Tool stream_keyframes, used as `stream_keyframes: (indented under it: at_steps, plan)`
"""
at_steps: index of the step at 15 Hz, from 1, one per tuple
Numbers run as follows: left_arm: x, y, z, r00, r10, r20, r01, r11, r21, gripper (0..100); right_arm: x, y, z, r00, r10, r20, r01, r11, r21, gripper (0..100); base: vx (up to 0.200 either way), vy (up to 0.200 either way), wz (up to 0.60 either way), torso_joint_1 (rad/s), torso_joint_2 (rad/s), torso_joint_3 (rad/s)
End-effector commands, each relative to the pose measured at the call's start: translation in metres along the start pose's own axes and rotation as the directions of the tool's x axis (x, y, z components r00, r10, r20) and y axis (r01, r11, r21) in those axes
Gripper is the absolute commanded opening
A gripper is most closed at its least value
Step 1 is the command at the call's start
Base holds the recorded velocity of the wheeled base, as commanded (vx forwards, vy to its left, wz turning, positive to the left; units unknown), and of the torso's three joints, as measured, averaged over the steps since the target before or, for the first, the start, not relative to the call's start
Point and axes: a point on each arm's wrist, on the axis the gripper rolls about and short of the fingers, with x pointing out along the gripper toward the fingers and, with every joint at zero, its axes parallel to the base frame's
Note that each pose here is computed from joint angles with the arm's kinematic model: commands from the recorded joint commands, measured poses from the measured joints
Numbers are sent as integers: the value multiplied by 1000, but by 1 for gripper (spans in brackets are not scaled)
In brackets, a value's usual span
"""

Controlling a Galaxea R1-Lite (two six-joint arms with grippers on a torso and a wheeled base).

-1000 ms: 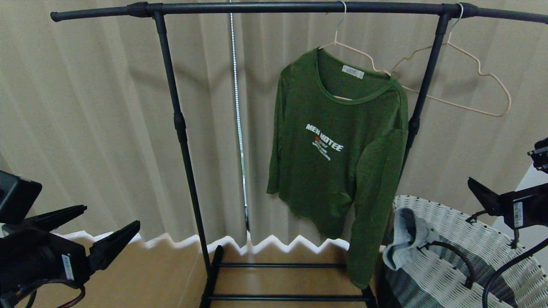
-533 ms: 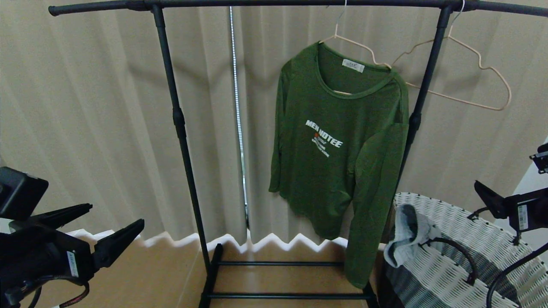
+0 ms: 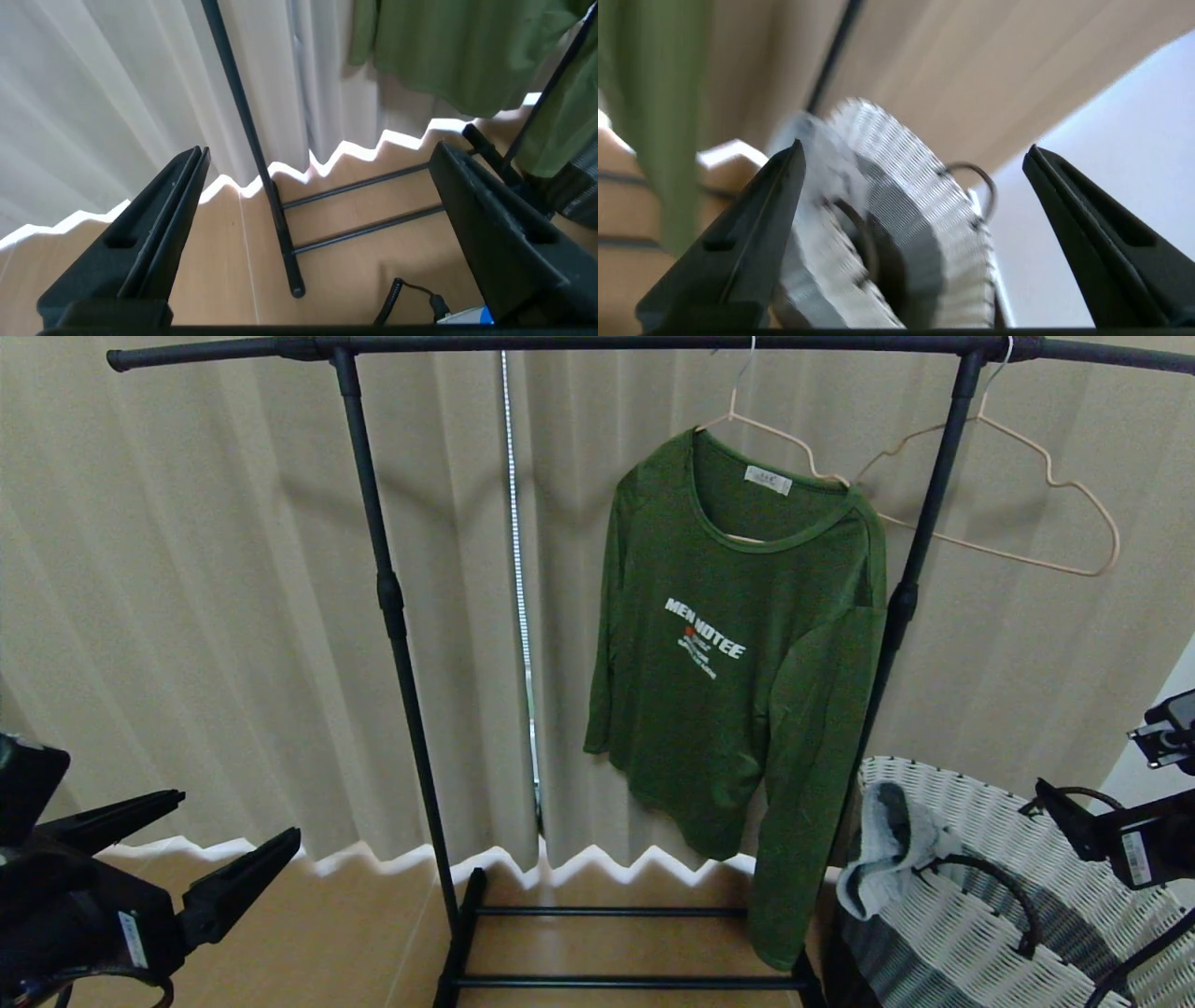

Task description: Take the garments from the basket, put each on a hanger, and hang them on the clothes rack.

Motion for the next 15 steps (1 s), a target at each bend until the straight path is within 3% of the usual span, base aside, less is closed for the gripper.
stream_keyframes:
  at_steps: [1,14,15]
  plan:
    - [-1,0,0,1000,1,6,-1,1000,0,100,2,-3,-5,999,-24,-26,24,1000,-11,100,0,0,0,0,0,0]
    - [0,1,4,1000,2,15,-2,1000,-1,100,3,-3,-8,999,-27,-44,26,1000,-17,100,0,0,0,0,0,0]
    - [0,1,4,1000,2,15,-2,1000,-3,100,3,-3,-9,999,-26,-45,26,1000,-18,100,0,-200,0,2,7,2]
